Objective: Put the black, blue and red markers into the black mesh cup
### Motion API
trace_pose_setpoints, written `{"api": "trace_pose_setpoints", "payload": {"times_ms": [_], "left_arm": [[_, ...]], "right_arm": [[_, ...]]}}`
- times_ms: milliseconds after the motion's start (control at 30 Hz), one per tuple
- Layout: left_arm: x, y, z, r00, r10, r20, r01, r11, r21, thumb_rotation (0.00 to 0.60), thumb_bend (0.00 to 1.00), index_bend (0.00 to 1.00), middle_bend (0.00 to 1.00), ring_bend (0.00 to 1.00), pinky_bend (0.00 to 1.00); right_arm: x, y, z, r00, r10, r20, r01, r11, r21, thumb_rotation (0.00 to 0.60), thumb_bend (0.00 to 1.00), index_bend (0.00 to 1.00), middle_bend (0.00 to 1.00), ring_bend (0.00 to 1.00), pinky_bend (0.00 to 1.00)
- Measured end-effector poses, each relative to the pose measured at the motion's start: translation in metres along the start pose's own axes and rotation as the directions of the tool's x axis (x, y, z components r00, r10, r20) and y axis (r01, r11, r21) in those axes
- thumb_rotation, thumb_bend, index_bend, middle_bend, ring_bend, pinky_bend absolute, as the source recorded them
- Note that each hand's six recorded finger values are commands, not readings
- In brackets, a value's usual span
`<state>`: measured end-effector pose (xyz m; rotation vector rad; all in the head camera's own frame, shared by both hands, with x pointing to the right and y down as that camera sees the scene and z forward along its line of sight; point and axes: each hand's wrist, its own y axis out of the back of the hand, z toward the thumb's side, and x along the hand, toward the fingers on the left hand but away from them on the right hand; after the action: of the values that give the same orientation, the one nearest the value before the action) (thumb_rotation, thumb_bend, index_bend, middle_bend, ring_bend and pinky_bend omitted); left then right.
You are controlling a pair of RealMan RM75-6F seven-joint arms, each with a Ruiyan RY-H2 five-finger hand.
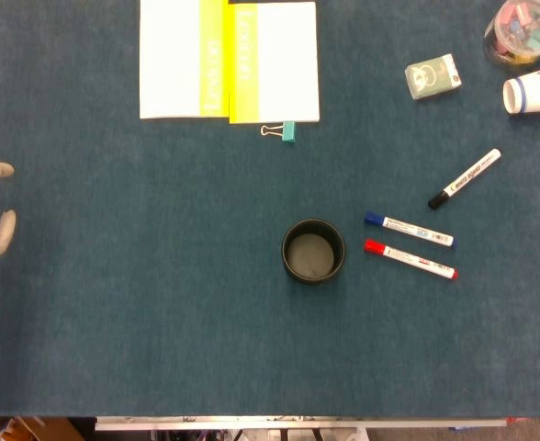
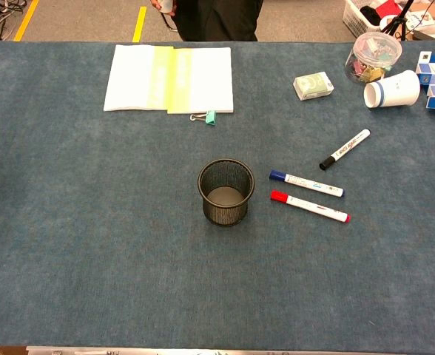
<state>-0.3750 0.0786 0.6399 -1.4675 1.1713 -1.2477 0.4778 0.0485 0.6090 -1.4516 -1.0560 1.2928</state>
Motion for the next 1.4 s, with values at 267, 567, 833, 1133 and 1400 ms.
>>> {"api": "trace_pose_setpoints", "payload": {"times_ms": [267,567,833,1133,1400], "left_arm": [[-0.001,-0.001,0.001,1.0,-0.001,0.0,0.001,1.0,0.001,0.6,0.36,0.31,0.21,0.2,0.1],[0.0,0.0,0.003,1.0,0.003,0.006,-0.003,1.0,-0.001,0.6,0.36,0.31,0.21,0.2,0.1],[-0.003,0.002,0.001,1.0,0.007,-0.001,-0.007,1.0,0.0,0.6,0.36,0.31,0.21,0.2,0.1],[-0.009,0.012,-0.011,0.999,0.029,-0.034,-0.029,1.0,0.009,0.6,0.36,0.31,0.21,0.2,0.1],[-0.012,0.014,-0.015,0.998,0.033,-0.045,-0.033,0.999,0.011,0.6,0.36,0.31,0.21,0.2,0.1]], "right_arm": [[-0.001,-0.002,0.003,0.999,0.025,-0.026,-0.025,1.0,0.005,0.6,0.0,0.41,0.31,0.04,0.0],[-0.009,-0.013,0.012,0.994,0.061,-0.093,-0.049,0.991,0.122,0.6,0.03,0.44,0.31,0.04,0.0],[-0.032,-0.05,0.034,0.972,0.146,-0.183,-0.113,0.977,0.181,0.6,0.07,0.47,0.31,0.04,0.0],[-0.058,-0.097,0.067,0.935,0.226,-0.275,-0.155,0.954,0.255,0.6,0.07,0.47,0.32,0.04,0.0],[-0.084,-0.127,0.098,0.903,0.265,-0.338,-0.149,0.931,0.334,0.6,0.14,0.48,0.32,0.04,0.0]]}}
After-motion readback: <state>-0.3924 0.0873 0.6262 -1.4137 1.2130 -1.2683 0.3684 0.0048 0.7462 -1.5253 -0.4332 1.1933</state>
